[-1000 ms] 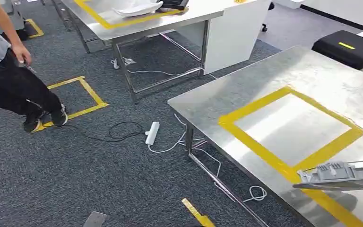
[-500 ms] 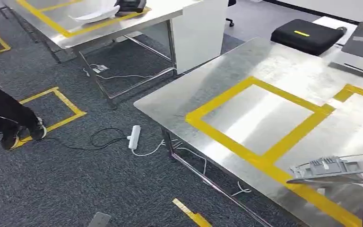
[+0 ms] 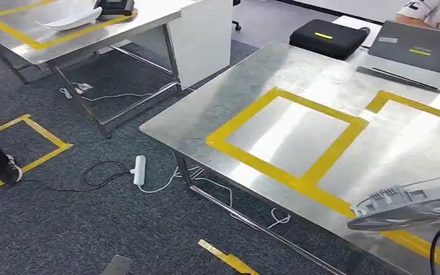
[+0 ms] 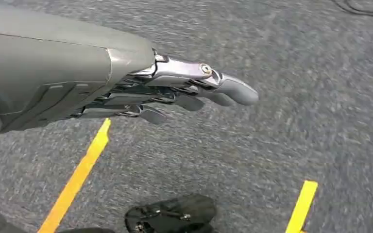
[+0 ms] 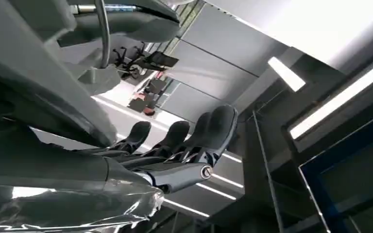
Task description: Take the parts from the cabinet and place them on the table.
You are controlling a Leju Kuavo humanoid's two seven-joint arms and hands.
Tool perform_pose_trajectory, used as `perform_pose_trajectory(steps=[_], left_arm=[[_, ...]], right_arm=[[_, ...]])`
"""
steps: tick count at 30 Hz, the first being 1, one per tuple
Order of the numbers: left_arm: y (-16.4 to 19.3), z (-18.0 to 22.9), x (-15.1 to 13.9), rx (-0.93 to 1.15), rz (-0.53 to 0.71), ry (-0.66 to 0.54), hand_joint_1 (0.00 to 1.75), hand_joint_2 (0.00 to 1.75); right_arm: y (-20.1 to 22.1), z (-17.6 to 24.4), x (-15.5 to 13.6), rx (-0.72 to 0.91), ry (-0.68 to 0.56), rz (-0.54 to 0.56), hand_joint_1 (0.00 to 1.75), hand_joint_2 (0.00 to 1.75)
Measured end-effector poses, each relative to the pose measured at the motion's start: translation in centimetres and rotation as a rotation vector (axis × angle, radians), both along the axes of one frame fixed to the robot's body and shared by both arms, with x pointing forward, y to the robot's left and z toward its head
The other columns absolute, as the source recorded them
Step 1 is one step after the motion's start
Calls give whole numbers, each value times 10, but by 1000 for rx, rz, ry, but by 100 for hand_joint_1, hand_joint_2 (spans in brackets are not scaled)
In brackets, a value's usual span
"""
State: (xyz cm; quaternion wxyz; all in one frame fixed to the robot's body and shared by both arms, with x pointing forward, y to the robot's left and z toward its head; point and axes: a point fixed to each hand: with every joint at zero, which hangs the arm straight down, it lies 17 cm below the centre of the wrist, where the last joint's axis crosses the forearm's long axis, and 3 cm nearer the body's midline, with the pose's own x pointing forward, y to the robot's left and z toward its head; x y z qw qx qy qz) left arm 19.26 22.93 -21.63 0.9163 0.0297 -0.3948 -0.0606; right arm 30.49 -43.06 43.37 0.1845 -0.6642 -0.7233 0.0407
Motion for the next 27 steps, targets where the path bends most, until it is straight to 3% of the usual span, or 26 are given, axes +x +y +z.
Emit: perform_pose_trajectory(steps=[27], left_arm=[[10, -7, -15, 11, -36, 9, 0, 175]], right_arm=[[15, -5, 25, -34, 40, 38, 80, 175]])
